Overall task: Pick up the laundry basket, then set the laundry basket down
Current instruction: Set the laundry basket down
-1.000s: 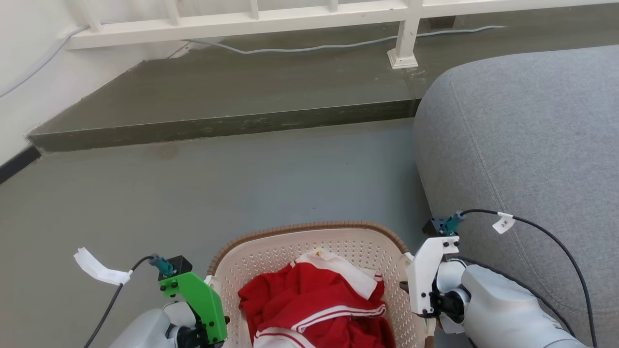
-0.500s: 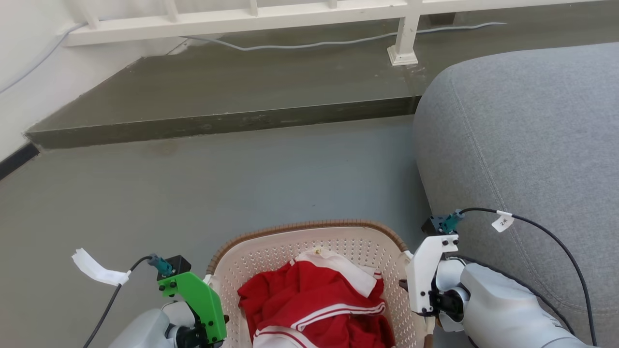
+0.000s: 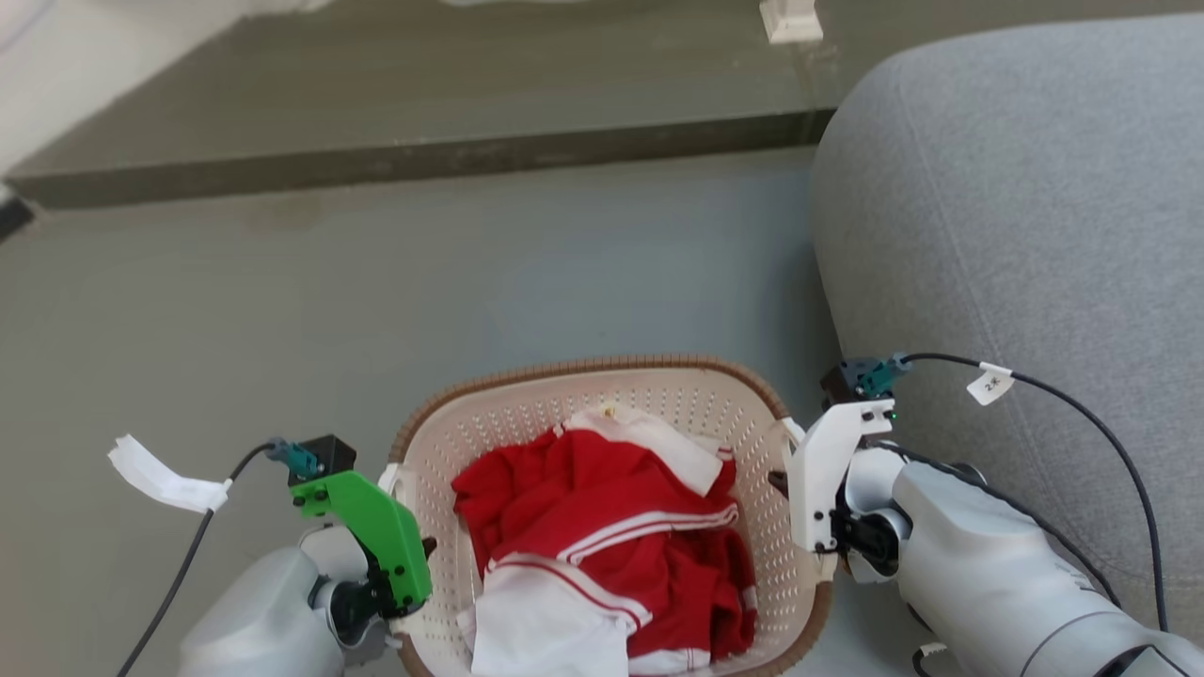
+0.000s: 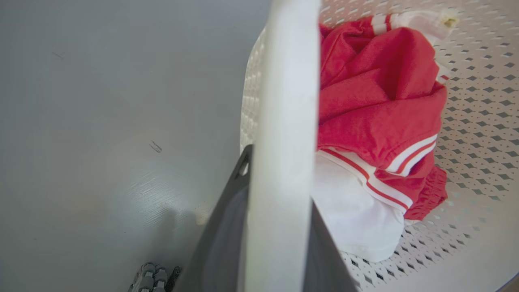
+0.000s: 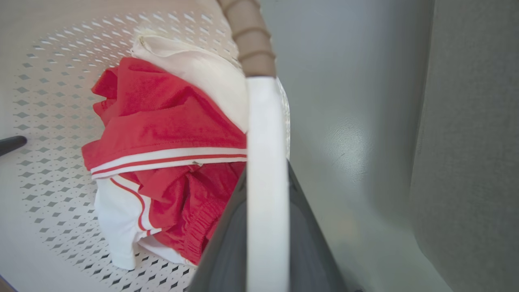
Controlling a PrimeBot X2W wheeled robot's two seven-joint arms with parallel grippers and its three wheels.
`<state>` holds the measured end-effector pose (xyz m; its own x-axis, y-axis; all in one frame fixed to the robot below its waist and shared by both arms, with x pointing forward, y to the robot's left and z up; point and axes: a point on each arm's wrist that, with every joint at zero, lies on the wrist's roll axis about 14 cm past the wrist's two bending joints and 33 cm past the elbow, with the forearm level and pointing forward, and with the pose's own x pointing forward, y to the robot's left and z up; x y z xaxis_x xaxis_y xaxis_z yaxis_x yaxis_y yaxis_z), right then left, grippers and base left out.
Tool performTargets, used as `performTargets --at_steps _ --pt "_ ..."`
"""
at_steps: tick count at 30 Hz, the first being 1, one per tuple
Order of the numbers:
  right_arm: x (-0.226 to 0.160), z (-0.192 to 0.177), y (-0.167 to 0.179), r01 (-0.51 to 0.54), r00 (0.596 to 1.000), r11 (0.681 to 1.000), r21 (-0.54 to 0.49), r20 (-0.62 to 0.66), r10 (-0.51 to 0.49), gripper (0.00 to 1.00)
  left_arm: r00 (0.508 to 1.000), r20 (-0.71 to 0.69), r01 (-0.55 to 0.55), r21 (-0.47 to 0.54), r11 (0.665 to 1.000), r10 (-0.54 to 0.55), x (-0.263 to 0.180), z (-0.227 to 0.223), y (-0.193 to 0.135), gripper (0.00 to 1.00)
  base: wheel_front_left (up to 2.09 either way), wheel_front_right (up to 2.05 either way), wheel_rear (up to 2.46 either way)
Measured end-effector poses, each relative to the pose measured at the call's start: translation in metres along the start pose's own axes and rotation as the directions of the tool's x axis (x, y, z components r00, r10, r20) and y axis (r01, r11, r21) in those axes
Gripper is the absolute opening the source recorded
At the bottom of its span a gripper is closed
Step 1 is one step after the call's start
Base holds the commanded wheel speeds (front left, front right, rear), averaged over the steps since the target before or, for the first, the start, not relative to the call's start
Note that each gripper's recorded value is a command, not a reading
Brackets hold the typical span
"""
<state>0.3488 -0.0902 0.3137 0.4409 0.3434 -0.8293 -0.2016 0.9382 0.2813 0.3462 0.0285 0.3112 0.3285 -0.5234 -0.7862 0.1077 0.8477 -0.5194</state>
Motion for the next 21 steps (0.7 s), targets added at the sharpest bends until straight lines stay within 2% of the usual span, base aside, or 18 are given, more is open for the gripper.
performTargets --at_steps 21 --pt "0.06 0.01 -0.018 -0.009 1.0 0.999 0.032 0.018 0.009 0.0 1.0 0.025 -0.005 -0.028 1.0 0.005 0.051 0.024 0.035 0.0 0.0 0.0 0.0"
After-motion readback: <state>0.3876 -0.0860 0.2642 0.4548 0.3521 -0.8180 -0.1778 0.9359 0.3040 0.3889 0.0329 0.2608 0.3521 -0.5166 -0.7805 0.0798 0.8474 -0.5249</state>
